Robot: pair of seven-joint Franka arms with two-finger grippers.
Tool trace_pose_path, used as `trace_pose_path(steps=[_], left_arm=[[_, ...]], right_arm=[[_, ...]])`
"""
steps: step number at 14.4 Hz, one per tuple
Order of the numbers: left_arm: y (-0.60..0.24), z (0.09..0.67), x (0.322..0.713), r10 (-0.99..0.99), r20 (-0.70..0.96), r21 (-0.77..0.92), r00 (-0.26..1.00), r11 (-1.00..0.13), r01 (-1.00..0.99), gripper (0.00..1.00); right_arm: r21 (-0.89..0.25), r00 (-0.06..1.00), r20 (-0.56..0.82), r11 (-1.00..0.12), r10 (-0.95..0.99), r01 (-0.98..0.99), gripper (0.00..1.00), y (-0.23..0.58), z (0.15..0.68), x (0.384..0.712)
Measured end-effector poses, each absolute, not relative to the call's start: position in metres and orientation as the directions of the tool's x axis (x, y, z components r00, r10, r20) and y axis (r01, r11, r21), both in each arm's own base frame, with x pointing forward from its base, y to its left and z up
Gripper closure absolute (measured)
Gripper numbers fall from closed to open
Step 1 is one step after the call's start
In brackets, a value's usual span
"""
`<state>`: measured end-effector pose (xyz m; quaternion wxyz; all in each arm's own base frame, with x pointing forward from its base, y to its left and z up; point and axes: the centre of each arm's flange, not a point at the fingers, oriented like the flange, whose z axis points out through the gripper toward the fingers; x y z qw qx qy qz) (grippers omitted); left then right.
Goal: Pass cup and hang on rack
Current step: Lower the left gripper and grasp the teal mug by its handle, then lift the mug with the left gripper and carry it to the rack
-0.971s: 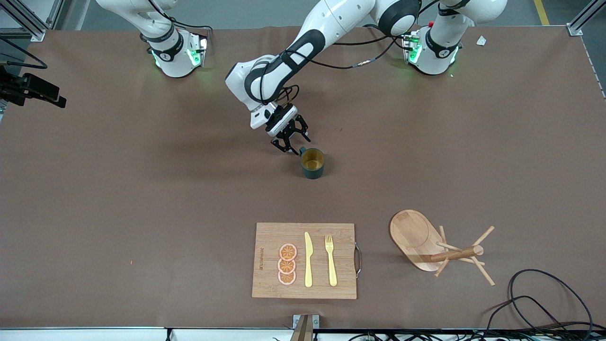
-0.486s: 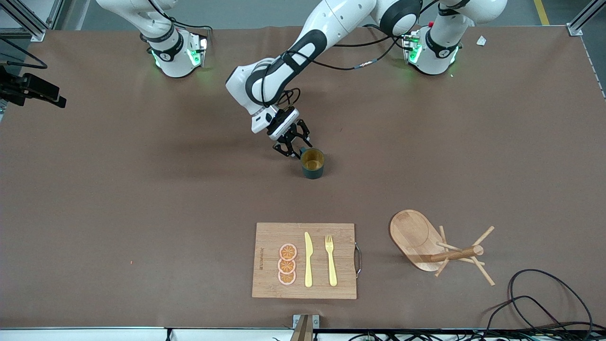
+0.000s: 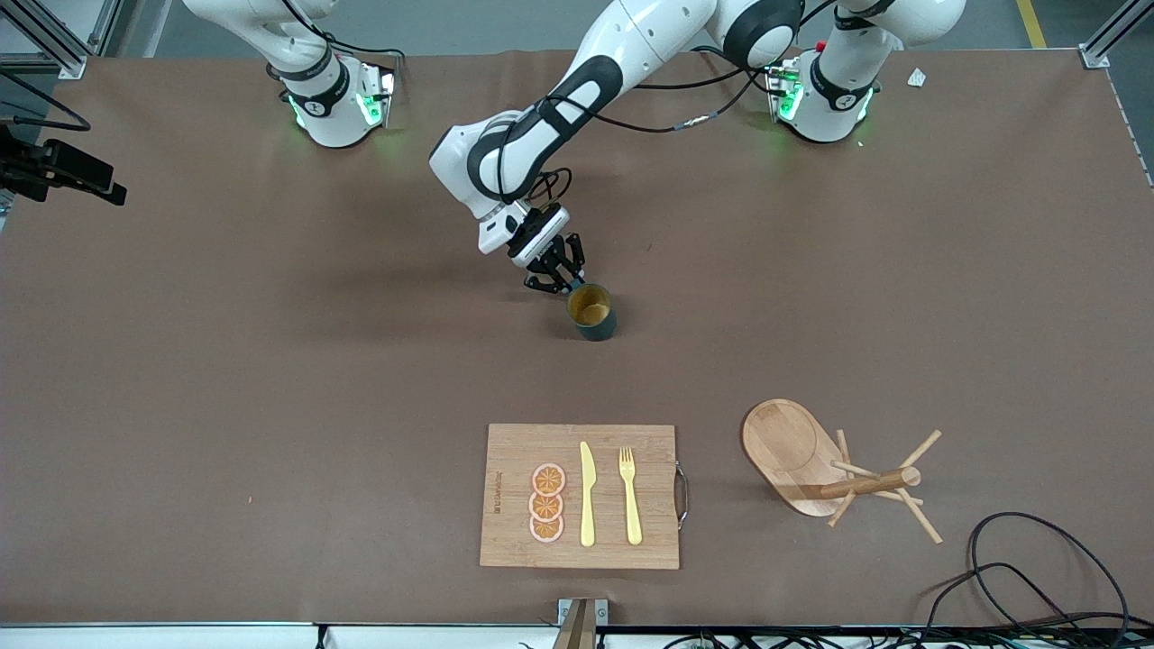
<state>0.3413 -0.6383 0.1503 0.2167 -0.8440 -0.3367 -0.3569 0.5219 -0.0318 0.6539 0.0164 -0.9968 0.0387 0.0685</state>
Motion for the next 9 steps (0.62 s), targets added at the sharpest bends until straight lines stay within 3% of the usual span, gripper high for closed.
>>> trace_pose_path(steps=[5, 9], left_arm=[[-0.644, 0.167, 0.345, 0.401, 0.737, -0.133, 0.544, -0.703, 0.699, 0.79], [-0.633, 0.269, 0.397, 0.482, 0.669, -0.096, 0.566, -0.699, 0.709, 0.79]], right_arm=[[-0.027, 0.988, -0.138, -0.996, -0.075, -0.079, 0.0, -0.032, 0.654, 0.522], [-0.027, 0.988, -0.138, -0.996, -0.075, -0.079, 0.0, -0.032, 0.654, 0.522]])
